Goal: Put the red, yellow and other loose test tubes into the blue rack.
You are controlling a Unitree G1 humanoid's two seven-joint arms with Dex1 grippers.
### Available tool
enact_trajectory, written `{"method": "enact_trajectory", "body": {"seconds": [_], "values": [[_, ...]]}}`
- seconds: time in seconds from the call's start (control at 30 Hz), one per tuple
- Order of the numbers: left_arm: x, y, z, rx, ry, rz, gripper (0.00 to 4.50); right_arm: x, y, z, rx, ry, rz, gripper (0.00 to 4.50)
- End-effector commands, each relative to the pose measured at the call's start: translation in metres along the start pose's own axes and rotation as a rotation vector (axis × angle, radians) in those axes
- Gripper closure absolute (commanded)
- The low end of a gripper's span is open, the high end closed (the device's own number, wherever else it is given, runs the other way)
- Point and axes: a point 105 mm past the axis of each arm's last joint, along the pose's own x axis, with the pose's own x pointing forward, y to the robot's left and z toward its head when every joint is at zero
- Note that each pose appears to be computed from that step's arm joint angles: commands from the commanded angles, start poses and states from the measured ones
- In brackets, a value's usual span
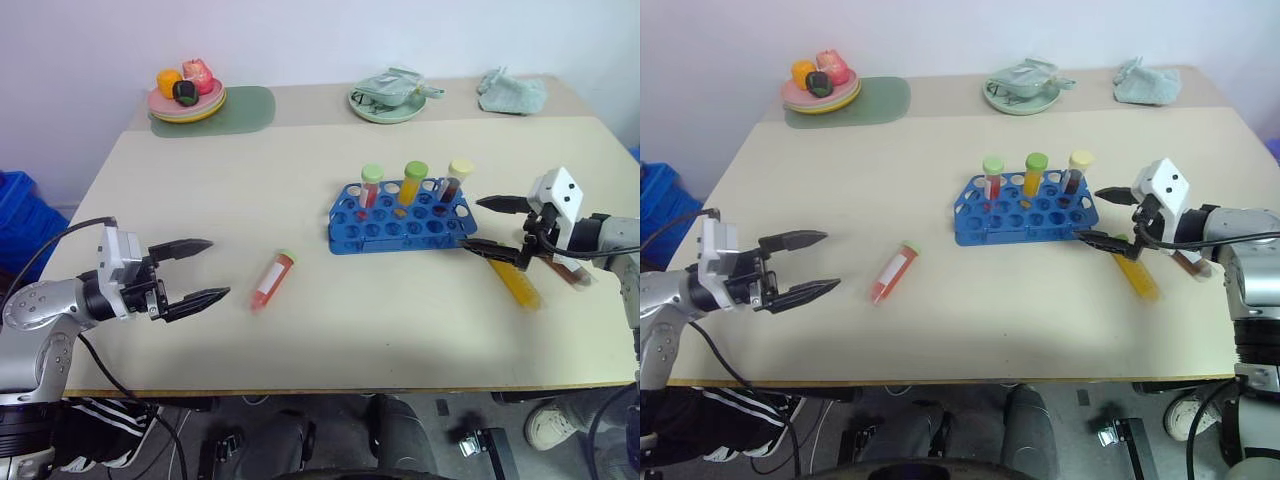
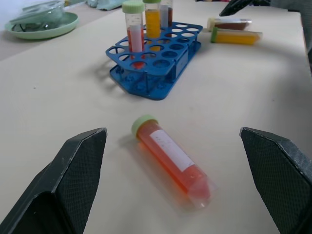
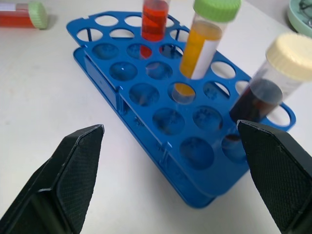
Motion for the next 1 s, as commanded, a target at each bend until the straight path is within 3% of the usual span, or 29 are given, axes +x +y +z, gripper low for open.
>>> {"method": "enact_trajectory", "body": {"seconds": [0.03,0.57,0.8,1.0], "values": [[0.004,0.002,0.009,0.031,-0.025,-0.014,0.02,-0.009,-0.006,0.014,-0.056,-0.017,-0.019,0.00],[-0.003,0.023,0.018,0.035,-0.063,0.045,0.02,-0.005,-0.029,0.036,-0.013,-0.118,-0.158,0.00],[0.015,0.013,0.022,0.037,-0.092,-0.004,0.02,-0.018,-0.059,0.025,0.055,0.083,-0.282,0.00],[0.028,0.006,0.029,0.043,-0.135,-0.040,0.02,-0.048,-0.074,-0.018,0.139,0.417,-0.351,0.00]]}}
